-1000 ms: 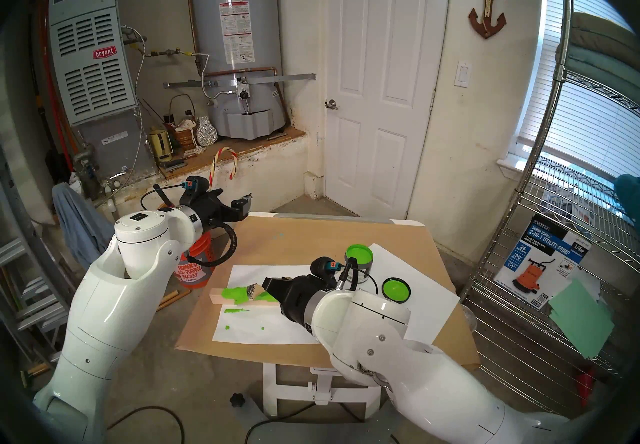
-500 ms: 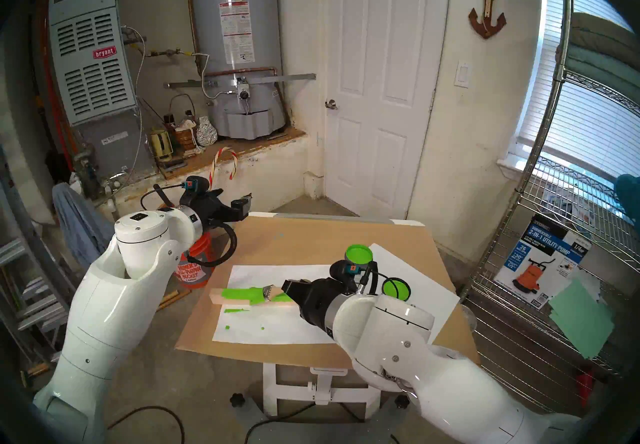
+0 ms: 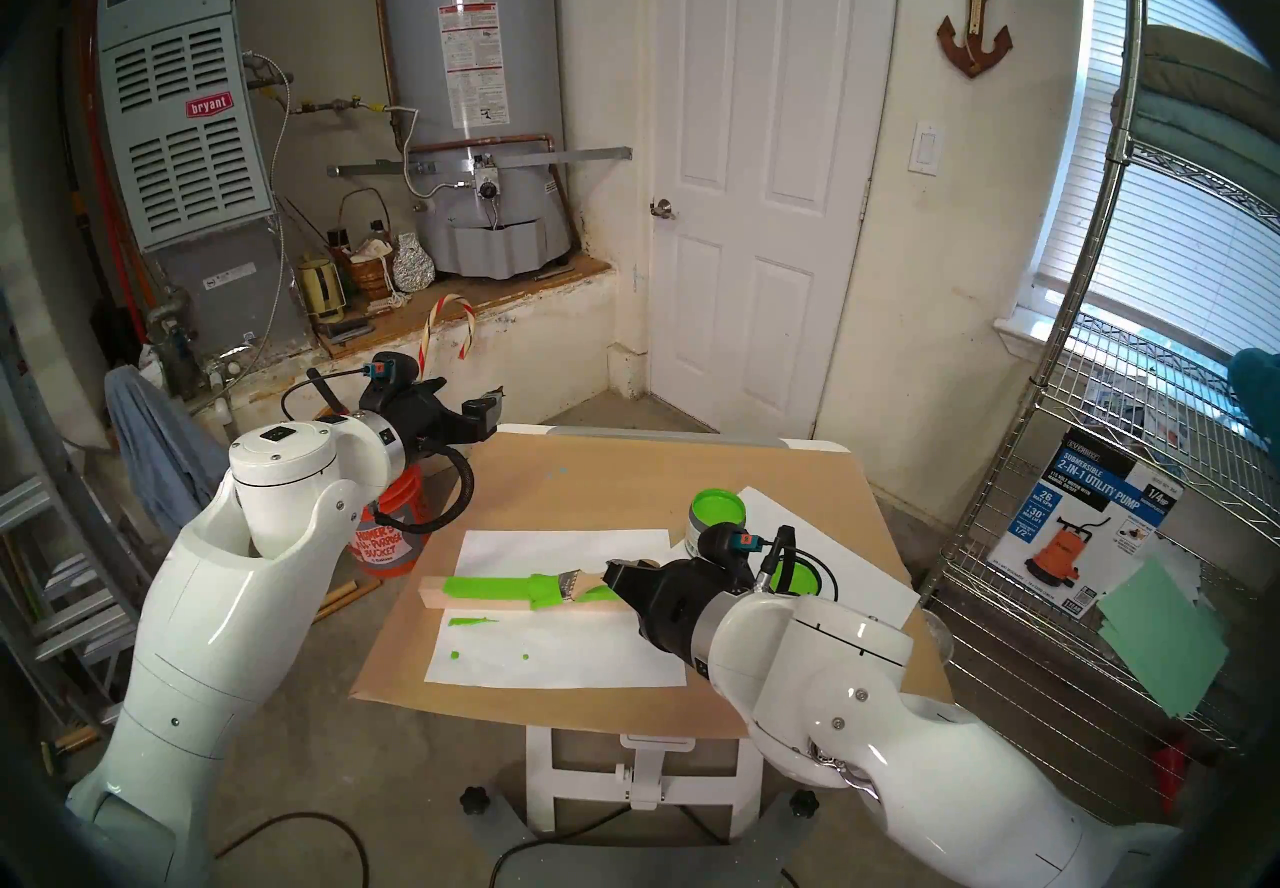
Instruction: Pick up brush, dip the brush into paint, and paint the wood
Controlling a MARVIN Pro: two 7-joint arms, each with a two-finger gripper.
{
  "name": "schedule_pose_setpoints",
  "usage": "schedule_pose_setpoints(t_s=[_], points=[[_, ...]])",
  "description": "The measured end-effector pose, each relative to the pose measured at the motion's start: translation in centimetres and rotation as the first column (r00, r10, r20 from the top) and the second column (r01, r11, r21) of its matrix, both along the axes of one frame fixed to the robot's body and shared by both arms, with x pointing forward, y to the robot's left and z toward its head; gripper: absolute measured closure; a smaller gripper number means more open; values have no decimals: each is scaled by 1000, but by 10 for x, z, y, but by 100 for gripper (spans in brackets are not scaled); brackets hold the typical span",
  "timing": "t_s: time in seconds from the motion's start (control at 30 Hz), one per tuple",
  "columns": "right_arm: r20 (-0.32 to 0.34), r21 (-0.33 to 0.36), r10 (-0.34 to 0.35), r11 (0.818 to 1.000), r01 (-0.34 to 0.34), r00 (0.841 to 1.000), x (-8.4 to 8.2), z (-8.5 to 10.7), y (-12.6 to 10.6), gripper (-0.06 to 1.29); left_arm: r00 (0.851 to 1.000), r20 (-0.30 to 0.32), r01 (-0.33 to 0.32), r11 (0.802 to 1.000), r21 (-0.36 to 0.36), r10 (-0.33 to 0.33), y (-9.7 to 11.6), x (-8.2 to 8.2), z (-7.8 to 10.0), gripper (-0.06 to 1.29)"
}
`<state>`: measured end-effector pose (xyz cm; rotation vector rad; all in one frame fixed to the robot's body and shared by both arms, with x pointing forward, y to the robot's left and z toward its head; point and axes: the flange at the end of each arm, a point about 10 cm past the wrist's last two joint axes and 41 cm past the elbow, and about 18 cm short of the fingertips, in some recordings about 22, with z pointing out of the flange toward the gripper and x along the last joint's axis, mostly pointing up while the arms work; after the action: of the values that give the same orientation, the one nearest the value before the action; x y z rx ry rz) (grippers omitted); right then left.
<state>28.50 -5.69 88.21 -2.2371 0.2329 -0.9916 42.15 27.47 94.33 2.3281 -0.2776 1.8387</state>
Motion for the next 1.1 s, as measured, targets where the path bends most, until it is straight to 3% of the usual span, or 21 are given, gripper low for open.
schedule_pose_setpoints(t_s=[1.1], points=[[45,-67,-72,995,75,996,-15,4,-69,125,1000,0,0,1000,0,0,0,0,0,-2]])
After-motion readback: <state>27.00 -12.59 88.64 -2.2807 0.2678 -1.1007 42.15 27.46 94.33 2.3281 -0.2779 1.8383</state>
